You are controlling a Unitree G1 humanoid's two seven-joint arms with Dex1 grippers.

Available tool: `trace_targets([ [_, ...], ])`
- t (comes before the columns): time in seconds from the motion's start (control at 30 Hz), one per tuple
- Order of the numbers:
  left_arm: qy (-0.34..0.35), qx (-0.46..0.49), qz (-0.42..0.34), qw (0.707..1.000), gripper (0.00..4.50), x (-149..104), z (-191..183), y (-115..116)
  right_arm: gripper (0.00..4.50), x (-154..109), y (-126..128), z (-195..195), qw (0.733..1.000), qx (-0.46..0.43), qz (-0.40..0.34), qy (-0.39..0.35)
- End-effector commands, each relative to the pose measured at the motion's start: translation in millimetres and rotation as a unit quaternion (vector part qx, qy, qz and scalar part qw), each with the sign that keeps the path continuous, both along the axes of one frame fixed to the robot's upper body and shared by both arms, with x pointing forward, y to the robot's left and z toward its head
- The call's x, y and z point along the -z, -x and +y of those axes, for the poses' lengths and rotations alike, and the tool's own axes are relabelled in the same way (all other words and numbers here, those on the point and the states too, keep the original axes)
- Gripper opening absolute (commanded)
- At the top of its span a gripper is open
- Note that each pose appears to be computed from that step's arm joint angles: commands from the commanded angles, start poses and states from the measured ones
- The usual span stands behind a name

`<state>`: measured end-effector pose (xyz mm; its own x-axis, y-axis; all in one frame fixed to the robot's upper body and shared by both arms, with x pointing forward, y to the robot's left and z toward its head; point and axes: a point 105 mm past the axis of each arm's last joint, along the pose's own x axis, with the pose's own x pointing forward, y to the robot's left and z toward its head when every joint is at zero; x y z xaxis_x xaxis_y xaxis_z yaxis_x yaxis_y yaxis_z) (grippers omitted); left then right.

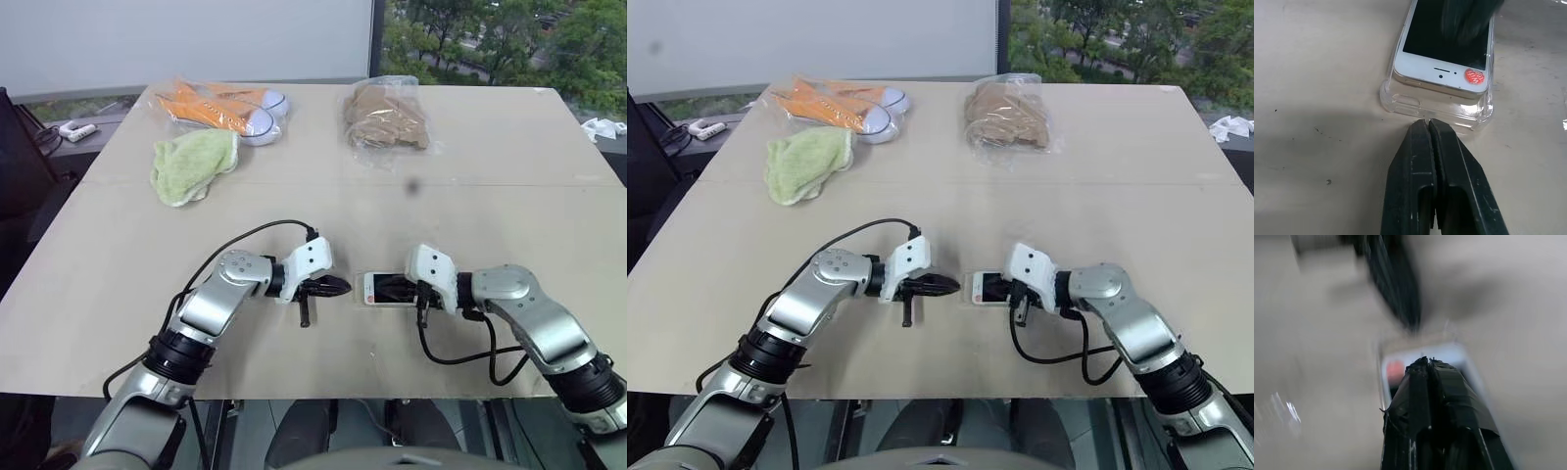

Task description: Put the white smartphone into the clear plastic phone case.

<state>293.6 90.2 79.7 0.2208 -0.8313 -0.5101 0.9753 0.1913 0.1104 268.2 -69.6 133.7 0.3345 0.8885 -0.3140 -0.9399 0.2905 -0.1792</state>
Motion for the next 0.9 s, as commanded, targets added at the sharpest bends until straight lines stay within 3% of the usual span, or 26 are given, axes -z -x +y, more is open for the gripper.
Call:
trace_targets([
  [0.03, -0.031, -0.023, 0.019, 0.999, 0.07, 19, 8, 1, 0.00, -48, 9, -21, 0.999, 0.015, -0.034, -0.025],
  [0.2, -0.033, -0.020, 0.014, 0.999, 0.07, 18, 7, 1, 0.00, -29, 0, -97, 0.988, 0.110, -0.003, 0.106],
  [0.33, -0.032, -0.016, 0.013, 0.999, 0.07, 16, 4, 1, 0.00, -8, -1, -130, 0.965, 0.121, 0.007, 0.231],
  [0.5, -0.032, -0.015, 0.011, 0.999, 0.07, 15, 3, 2, 0.00, -5, -3, -113, 0.965, 0.082, -0.009, 0.250],
  [0.67, -0.028, -0.012, 0.009, 0.999, 0.07, 15, -1, 4, 0.00, 5, -2, -109, 0.940, 0.028, -0.014, 0.341],
  [0.9, -0.024, -0.015, 0.007, 1.000, 0.07, 17, -3, 4, 0.00, 6, -5, -94, 0.926, -0.016, -0.009, 0.376],
])
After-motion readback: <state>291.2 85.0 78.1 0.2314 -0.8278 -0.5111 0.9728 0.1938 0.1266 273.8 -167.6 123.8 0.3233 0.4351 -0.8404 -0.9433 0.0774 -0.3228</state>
